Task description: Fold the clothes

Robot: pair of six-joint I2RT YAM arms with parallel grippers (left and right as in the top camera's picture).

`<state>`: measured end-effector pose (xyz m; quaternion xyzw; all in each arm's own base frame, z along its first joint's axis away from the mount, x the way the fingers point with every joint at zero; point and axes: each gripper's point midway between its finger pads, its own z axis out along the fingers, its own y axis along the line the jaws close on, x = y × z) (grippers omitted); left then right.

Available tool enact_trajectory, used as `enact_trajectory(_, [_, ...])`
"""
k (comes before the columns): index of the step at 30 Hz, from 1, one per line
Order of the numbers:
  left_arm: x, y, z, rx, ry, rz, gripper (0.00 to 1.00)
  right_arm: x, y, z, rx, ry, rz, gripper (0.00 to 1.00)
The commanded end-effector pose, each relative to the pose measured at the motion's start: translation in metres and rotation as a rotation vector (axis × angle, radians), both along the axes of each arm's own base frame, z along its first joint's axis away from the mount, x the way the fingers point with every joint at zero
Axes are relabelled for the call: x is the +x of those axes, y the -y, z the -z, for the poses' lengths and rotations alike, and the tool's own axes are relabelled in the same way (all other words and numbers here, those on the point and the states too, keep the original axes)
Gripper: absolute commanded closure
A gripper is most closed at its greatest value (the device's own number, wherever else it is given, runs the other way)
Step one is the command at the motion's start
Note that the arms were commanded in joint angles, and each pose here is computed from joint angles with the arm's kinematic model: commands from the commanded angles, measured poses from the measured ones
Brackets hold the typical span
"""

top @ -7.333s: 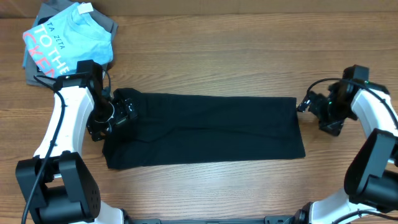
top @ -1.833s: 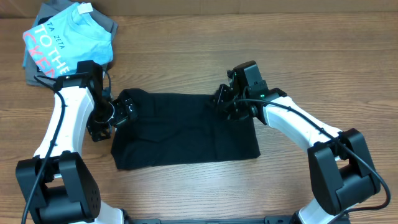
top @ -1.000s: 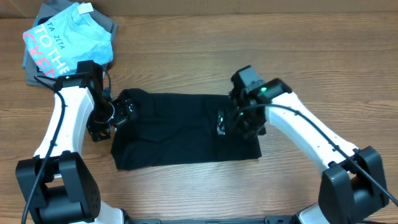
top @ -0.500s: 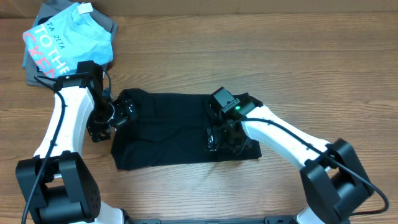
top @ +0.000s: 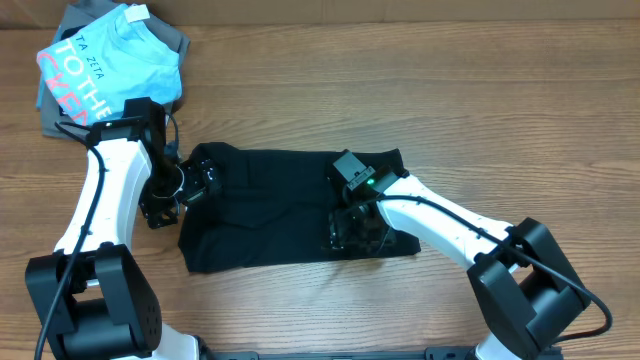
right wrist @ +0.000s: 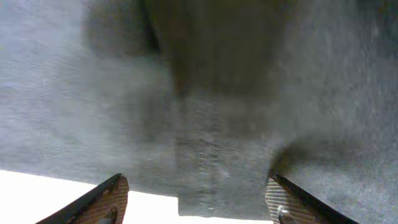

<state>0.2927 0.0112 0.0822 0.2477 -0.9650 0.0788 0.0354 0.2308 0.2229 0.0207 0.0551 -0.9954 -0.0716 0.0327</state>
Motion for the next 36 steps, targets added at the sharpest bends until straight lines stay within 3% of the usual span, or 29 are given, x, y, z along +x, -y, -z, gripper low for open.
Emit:
enact_trajectory(1, [-0.002, 0.004, 0.003, -0.015, -0.01, 0.023, 0.0, -0.006, 0.003, 0.009, -0.017, -0.029, 0.024, 0.24])
enact_trajectory(10, [-0.001, 0.004, 0.003, -0.014, -0.007, 0.023, 0.0, -0.011, 0.005, 0.022, -0.038, -0.072, 0.024, 0.35])
enact_trajectory(19, [0.001, 0.003, 0.003, -0.013, 0.001, 0.023, 0.0, -0.014, 0.008, 0.024, -0.054, -0.088, 0.024, 0.75])
enact_trajectory(21, [0.001, 0.003, 0.003, -0.013, 0.002, 0.023, 0.0, -0.014, 0.011, 0.021, -0.073, -0.089, 0.031, 0.92])
enact_trajectory(22, [0.001, 0.003, 0.003, -0.013, 0.002, 0.023, 0.0, -0.012, 0.014, 0.019, -0.095, -0.085, 0.046, 0.95])
enact_trajectory(31, [0.001, 0.003, 0.003, -0.013, 0.001, 0.023, 0.0, -0.007, 0.014, -0.014, -0.142, -0.105, 0.063, 0.96])
enact_trajectory(36, [0.001, 0.003, 0.003, -0.013, 0.001, 0.023, 0.0, -0.018, -0.004, -0.021, -0.046, -0.184, 0.071, 0.95])
